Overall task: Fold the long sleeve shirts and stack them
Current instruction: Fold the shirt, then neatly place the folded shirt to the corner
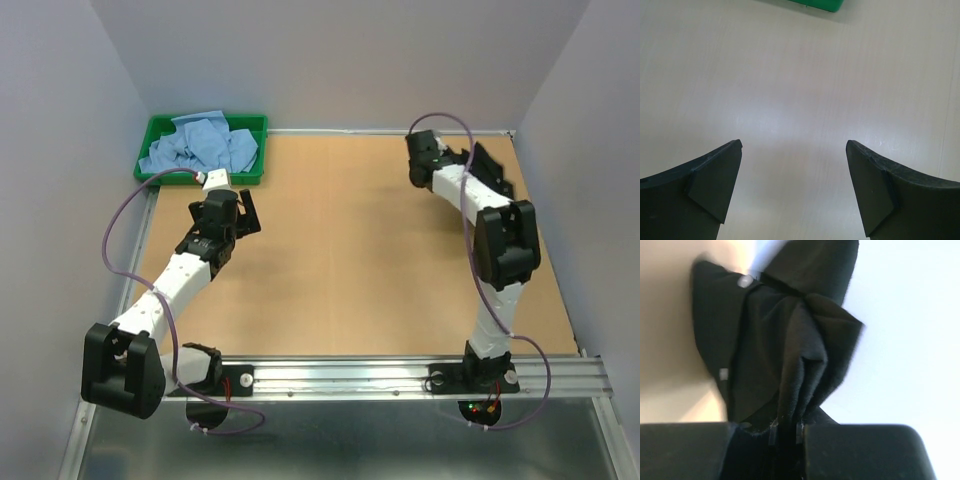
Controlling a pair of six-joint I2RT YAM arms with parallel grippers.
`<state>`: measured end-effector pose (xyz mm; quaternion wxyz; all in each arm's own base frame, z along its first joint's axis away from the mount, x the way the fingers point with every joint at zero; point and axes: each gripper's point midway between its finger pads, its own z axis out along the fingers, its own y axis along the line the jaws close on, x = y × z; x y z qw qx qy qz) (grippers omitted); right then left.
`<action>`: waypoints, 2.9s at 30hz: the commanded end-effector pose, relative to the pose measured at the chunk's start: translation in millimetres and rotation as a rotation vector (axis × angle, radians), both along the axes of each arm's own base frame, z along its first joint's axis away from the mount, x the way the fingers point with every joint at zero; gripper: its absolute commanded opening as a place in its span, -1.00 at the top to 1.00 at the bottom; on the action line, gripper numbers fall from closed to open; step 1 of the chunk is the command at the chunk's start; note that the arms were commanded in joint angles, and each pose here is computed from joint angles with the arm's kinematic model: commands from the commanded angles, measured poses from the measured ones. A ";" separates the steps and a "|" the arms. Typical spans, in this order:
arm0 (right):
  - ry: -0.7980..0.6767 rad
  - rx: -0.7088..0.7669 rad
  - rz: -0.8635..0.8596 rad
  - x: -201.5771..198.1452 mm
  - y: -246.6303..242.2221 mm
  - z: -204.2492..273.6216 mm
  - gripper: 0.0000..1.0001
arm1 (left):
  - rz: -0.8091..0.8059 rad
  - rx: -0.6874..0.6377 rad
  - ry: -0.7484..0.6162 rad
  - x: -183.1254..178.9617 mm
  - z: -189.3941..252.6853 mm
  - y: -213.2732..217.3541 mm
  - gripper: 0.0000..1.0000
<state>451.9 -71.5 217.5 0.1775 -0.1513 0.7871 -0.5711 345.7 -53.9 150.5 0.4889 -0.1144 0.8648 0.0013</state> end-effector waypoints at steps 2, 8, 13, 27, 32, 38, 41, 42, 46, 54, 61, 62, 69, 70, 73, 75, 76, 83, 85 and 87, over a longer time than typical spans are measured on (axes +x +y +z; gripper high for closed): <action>0.108 -0.027 0.078 -9.2 57.1 -83.3 0.99 | 0.028 -0.001 -0.043 3.0 11.4 4.8 -0.93; 0.231 0.144 0.143 -28.6 120.4 -143.5 0.99 | 0.028 -0.002 -0.043 3.0 11.0 4.7 -0.93; 0.284 0.283 0.184 -42.3 163.5 -171.8 0.98 | 0.029 -0.004 -0.047 3.2 12.6 5.0 -0.93; 0.334 0.797 0.295 -60.5 303.4 -158.3 -0.33 | 0.033 -0.003 -0.055 3.2 15.1 6.4 -0.93; 0.218 0.937 0.336 -55.4 320.3 -106.3 -0.37 | 0.029 0.004 -0.058 2.8 15.8 6.8 -0.93; 0.032 0.969 0.209 -49.3 264.3 -87.1 -0.13 | -0.007 -0.010 -0.055 3.1 14.0 0.3 -0.93; -0.041 1.053 0.144 -51.3 238.0 -93.4 0.03 | -0.024 -0.017 -0.056 3.9 13.4 -2.5 -0.92; -0.052 1.107 0.126 -53.6 237.7 -95.6 0.08 | -0.030 -0.019 -0.061 4.3 14.7 -3.9 -0.92; -0.079 1.169 0.103 -65.0 223.8 -114.9 0.49 | -0.062 -0.033 -0.054 5.3 11.6 -10.3 -0.91; 0.070 1.316 0.056 -109.2 240.7 -192.1 0.55 | -0.119 -0.064 -0.065 5.4 11.7 -21.8 -0.91; 0.205 1.494 0.055 -148.6 286.5 -215.0 0.61 | -0.186 -0.143 -0.047 3.8 5.8 -41.2 -0.91; 0.218 1.508 0.069 -152.9 297.1 -215.5 0.61 | -0.195 -0.157 -0.043 3.5 5.5 -44.6 -0.90; 0.290 1.667 0.116 -165.4 390.9 -213.5 0.56 | -0.238 -0.293 -0.013 1.6 7.2 -69.4 -0.91; 0.290 1.701 0.145 -158.9 411.7 -203.4 0.51 | -0.239 -0.302 -0.010 1.9 7.1 -71.3 -0.90; 0.278 1.751 0.233 -147.1 451.3 -178.8 0.42 | -0.229 -0.334 0.012 1.1 3.0 -75.9 -0.89; 0.194 1.752 0.287 -131.6 453.0 -152.8 0.29 | -0.232 -0.363 0.031 -1.4 -0.6 -82.6 -0.89; 0.149 1.747 0.317 -124.5 452.1 -139.5 0.17 | -0.237 -0.371 0.037 -2.6 -1.4 -86.1 -0.88; -0.077 1.722 0.296 -97.0 361.9 -89.1 -0.05 | -0.266 -0.398 0.118 -10.9 -21.9 -122.4 -0.87; -0.126 1.736 0.291 -98.3 337.7 -75.2 -0.05 | -0.278 -0.388 0.152 -13.1 -32.0 -137.2 -0.88; -0.159 1.721 0.215 -99.7 300.7 -88.6 -0.05 | -0.263 -0.376 0.171 -12.3 -38.9 -143.3 -0.88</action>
